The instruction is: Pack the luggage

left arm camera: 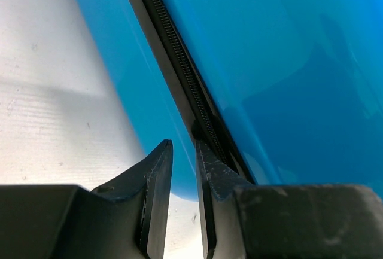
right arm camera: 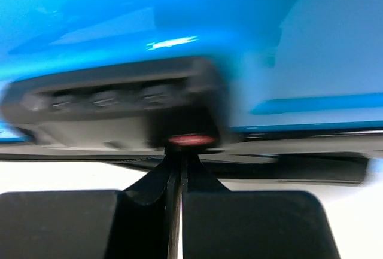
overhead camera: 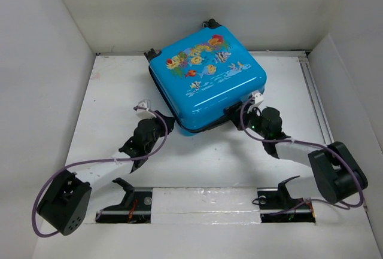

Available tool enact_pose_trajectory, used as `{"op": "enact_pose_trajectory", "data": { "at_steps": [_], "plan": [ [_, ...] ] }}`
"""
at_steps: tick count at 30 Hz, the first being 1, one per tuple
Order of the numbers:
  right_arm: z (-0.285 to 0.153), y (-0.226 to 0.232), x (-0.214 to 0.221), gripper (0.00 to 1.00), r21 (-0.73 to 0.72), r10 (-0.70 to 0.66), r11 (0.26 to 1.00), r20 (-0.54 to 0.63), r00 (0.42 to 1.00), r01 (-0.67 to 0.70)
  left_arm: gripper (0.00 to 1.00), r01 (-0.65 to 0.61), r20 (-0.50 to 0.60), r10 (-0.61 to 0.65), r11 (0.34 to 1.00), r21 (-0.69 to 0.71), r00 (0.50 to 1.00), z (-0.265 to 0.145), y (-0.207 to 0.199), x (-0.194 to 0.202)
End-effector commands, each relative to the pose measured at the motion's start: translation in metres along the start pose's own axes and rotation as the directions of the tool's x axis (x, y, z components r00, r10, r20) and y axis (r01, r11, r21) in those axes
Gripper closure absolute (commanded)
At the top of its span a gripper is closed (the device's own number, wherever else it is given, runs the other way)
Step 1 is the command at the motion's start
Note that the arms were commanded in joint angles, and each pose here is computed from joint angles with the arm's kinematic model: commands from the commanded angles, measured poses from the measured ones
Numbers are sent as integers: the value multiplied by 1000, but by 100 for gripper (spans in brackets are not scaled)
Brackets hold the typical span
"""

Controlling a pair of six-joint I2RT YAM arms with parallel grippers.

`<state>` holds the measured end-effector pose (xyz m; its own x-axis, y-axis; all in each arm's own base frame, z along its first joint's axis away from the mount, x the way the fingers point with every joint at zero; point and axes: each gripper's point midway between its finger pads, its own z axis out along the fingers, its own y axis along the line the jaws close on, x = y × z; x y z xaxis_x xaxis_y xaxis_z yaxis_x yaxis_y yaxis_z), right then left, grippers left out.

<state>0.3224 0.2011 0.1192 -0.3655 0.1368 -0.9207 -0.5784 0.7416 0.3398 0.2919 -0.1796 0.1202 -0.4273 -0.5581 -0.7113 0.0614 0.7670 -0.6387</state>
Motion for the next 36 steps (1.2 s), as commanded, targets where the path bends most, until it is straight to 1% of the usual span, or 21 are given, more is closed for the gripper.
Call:
{"op": "enact_pose_trajectory", "data": {
  "at_steps": [1,5,7,10,13,14,16,17,18,19,21,23,26,27,28,29,30,32,33,34,36],
  "plan": [
    [5,56,-9,100,-159,-20,987,71,997,31,82,33,-16,-31,992,122,999,3,-30,0],
    [-6,89,15,100,-137,-2,991,38,999,7,82,37,-5,-37,988,148,999,12,-43,-7],
    [-13,109,37,100,-119,-7,993,-7,1000,6,83,49,-17,-46,983,177,999,16,-54,-9],
    [-22,139,54,100,-132,-5,991,-50,999,-2,83,37,-28,-32,977,208,999,14,-74,3],
    [-21,167,67,100,-153,-18,988,-98,995,3,83,-1,-40,11,971,239,999,12,-100,19],
    [-12,176,72,100,-153,-31,988,-120,992,12,83,1,-42,11,965,261,999,12,-112,19],
    [-3,188,79,100,-147,-67,988,-151,986,45,83,-1,-59,18,962,275,998,11,-117,24],
    [6,207,68,100,-158,-83,985,-124,989,63,83,13,-72,9,954,299,997,8,-127,26],
    [11,211,68,100,-146,-100,986,-127,987,81,83,13,-78,12,952,306,997,6,-129,28],
    [17,210,78,100,-123,-130,986,-149,980,112,83,14,-89,15,949,315,996,5,-130,30],
    [27,213,69,100,-112,-132,986,-109,985,120,83,24,-112,14,944,329,994,0,-133,32],
    [32,215,60,100,-103,-130,987,-67,989,122,82,18,-97,16,939,343,995,-7,-139,22],
    [27,215,48,100,-102,-112,989,-29,993,109,66,-23,-81,52,948,319,995,-13,-132,16],
    [22,219,46,100,-130,-90,988,-23,996,87,58,-21,-15,26,960,279,1000,-15,-130,-4],
    [14,215,55,100,-141,-87,987,-40,995,81,35,-30,2,30,973,229,1000,-16,-119,-8],
    [6,218,50,100,-170,-60,984,-35,998,53,24,9,33,-15,982,189,999,-17,-110,-18],
    [0,219,53,100,-186,-48,982,-40,998,39,15,62,104,-79,985,162,991,-23,-104,-41],
    [-17,219,70,100,-231,-37,973,-88,995,16,0,145,195,-171,980,138,966,-23,-84,-70],
    [-21,218,75,100,-237,-20,971,-104,994,-6,0,169,235,-203,974,153,951,-24,-83,-85],
    [-28,223,82,100,-260,-21,966,-123,992,-12,0,199,290,-230,971,133,929,-20,-69,-106],
    [-40,223,93,100,-280,-6,959,-155,988,-38,0,226,319,-253,967,118,913,-10,-67,-136]
  ]
}}
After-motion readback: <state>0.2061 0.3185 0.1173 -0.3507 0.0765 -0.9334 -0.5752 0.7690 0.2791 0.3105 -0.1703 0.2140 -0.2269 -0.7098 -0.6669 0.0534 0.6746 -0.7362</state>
